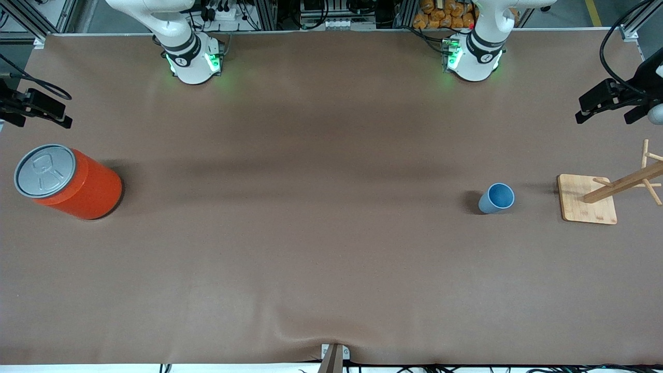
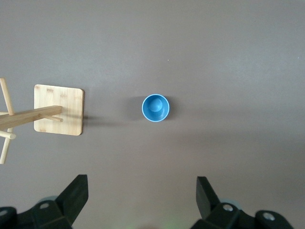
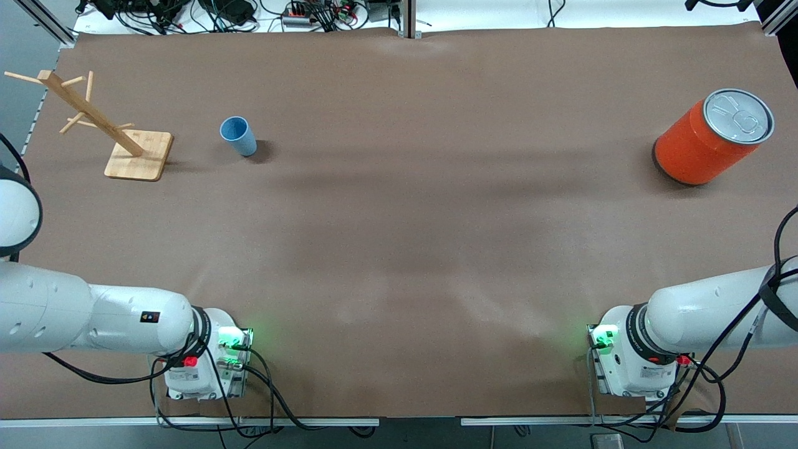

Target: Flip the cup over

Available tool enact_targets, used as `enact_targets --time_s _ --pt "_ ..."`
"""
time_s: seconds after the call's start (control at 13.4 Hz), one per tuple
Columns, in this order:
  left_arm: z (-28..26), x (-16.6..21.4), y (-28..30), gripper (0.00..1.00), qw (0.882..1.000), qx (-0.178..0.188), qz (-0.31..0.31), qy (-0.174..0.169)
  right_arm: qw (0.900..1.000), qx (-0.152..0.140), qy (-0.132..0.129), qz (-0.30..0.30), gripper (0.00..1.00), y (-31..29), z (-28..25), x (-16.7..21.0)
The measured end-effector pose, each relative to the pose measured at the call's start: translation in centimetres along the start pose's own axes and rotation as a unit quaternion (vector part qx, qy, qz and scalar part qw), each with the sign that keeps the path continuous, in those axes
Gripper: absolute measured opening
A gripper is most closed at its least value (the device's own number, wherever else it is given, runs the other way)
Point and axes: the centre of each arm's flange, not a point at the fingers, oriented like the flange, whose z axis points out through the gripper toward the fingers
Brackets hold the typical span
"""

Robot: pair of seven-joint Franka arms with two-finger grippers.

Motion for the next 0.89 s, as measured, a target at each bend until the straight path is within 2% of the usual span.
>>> enact_targets --time_s 0.89 --pt "0.15 0.07 -0.01 1.00 1.000 0.000 0.000 -0.002 1.000 0.000 0.001 -0.002 1.00 -0.25 -0.01 0.01"
